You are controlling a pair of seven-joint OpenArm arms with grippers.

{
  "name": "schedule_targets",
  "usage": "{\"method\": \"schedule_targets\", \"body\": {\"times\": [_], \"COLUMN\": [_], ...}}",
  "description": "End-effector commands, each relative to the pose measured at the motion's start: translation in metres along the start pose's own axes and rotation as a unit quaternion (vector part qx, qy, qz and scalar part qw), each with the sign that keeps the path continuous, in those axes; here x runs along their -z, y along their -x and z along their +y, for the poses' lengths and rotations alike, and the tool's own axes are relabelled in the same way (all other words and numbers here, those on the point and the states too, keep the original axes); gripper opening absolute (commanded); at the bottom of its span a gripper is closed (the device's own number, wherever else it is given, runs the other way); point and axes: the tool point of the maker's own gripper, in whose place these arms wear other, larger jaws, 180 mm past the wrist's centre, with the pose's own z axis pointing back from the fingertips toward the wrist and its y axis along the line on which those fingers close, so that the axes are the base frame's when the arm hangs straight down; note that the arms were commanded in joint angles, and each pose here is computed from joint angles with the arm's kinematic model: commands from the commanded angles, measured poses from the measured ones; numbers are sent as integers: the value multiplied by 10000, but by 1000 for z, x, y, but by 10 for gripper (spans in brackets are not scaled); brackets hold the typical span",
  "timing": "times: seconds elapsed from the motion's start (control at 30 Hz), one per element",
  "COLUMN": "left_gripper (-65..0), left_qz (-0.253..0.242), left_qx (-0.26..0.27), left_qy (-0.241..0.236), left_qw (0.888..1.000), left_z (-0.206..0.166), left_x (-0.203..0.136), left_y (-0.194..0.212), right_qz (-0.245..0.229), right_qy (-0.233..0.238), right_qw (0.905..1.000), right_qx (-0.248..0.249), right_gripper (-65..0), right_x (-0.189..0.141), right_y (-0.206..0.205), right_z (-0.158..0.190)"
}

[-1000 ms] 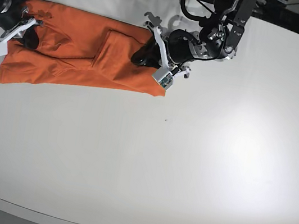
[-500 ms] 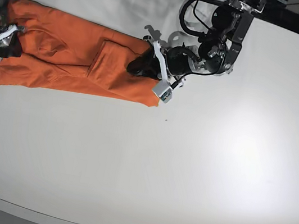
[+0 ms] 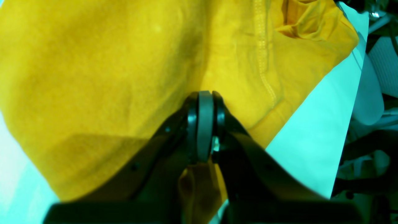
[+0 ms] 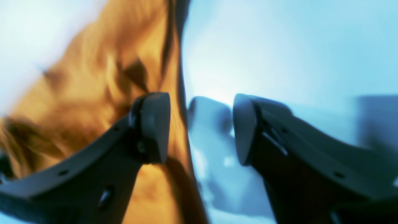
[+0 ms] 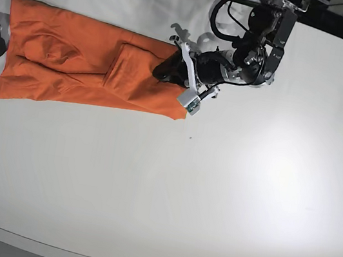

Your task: Fold the T-shirt properly

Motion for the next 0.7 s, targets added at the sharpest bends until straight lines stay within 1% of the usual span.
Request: {"method": "schedule_targets", "body": {"times": [0.0, 0.1, 0.33, 0.47, 0.6, 0.63, 0.67], "left_gripper": [-650, -650, -650, -650, -650, -650, -650], "left_qz": [134, 115, 119, 116, 116, 114, 116], "left_qx": [74, 54, 54, 56, 56, 57, 56], "left_qy": [-110, -86, -86, -87, -87, -88, -87], "left_qw": [9998, 9999, 9999, 9999, 9999, 9999, 9999], "left_z": [4, 3, 3, 3, 3, 3, 3], "left_x": [-2, -2, -2, -2, -2, -2, -2], "left_y": [2, 2, 2, 2, 2, 1, 2], "right_qz": [47, 213, 1037, 1190, 1244, 1244, 1242], "right_qy": [-72, -390, -838, -1129, -1171, -1180, -1187], "right_qw": [10000, 9982, 9908, 9862, 9851, 9849, 9849], "right_qx": [31, 401, 211, 203, 213, 223, 230], "right_gripper": [-305, -305, -305, -306, -310, -333, -373], "right_x": [-3, 5, 29, 38, 41, 41, 42], "right_y": [-2, 11, 45, 53, 58, 58, 59], "right_z": [-2, 1, 30, 46, 49, 50, 50]}}
